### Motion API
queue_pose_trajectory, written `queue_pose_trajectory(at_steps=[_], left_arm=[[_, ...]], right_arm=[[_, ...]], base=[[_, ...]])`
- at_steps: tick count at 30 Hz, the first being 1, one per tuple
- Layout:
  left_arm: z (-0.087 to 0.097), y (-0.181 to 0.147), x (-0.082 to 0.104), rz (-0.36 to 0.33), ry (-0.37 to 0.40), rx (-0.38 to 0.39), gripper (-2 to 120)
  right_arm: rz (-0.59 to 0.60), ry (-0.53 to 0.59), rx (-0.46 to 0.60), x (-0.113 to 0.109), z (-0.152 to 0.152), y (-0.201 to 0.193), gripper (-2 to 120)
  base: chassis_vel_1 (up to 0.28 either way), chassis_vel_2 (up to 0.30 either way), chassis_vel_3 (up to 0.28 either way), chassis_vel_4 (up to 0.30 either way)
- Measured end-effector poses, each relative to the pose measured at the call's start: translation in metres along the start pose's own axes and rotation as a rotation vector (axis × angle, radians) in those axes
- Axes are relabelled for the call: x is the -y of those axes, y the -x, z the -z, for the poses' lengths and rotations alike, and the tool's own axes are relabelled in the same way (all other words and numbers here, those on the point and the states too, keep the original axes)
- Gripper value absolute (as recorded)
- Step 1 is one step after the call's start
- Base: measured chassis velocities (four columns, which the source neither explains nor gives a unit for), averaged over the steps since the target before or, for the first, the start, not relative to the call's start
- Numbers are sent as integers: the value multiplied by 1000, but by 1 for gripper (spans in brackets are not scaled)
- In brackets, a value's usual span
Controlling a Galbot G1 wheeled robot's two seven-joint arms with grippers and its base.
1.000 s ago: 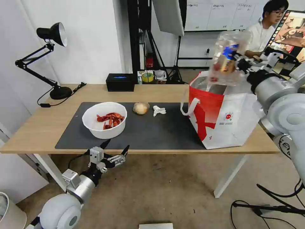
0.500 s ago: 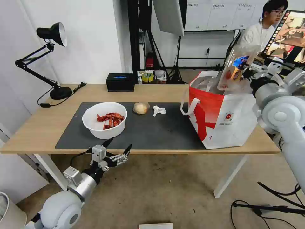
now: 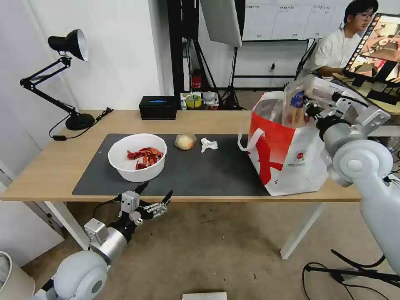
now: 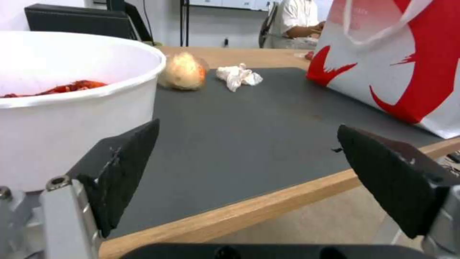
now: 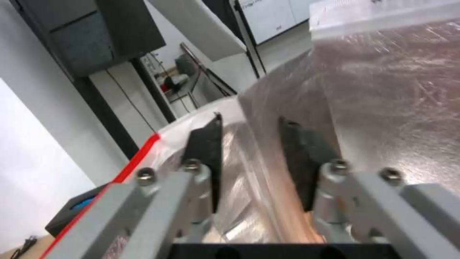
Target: Pick up the trash from the table and place it into the takeout bag.
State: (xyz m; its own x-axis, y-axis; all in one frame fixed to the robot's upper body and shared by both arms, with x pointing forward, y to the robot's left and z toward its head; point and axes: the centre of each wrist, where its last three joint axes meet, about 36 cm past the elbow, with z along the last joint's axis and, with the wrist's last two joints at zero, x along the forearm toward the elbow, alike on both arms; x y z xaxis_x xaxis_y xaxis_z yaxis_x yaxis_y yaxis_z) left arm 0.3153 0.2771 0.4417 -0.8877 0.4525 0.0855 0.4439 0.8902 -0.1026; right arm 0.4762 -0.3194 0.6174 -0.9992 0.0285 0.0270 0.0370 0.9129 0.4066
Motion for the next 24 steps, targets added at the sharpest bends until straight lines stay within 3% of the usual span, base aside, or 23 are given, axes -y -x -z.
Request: queue_pose_trajectory(at_steps=[3,8,14,15,18,24], left_arm=[[0,1,0,0,1,0,100],[0,1,-1,1,3,1,100],[3,1,-6,12,18,20,100],[3,1,-6,12,18,20,100],[2,1,-8,23,21,24,100],[3,-1,-11,35,24,30,100]], right_arm=[[10,1,0,-1,0,-2,49],[49,-6,6,-5,3,-6,63],[244,-65,36,-19,17,-21,90],[244,-65,36,-19,17,-21,90],[392,-114,39,-27,18,-30,99],[563,-222,22,-31,7,-46,100]], base=[[0,0,0,0],[0,0,0,0],[0,0,0,0],[0,0,0,0],[0,0,0,0],[0,0,0,0]])
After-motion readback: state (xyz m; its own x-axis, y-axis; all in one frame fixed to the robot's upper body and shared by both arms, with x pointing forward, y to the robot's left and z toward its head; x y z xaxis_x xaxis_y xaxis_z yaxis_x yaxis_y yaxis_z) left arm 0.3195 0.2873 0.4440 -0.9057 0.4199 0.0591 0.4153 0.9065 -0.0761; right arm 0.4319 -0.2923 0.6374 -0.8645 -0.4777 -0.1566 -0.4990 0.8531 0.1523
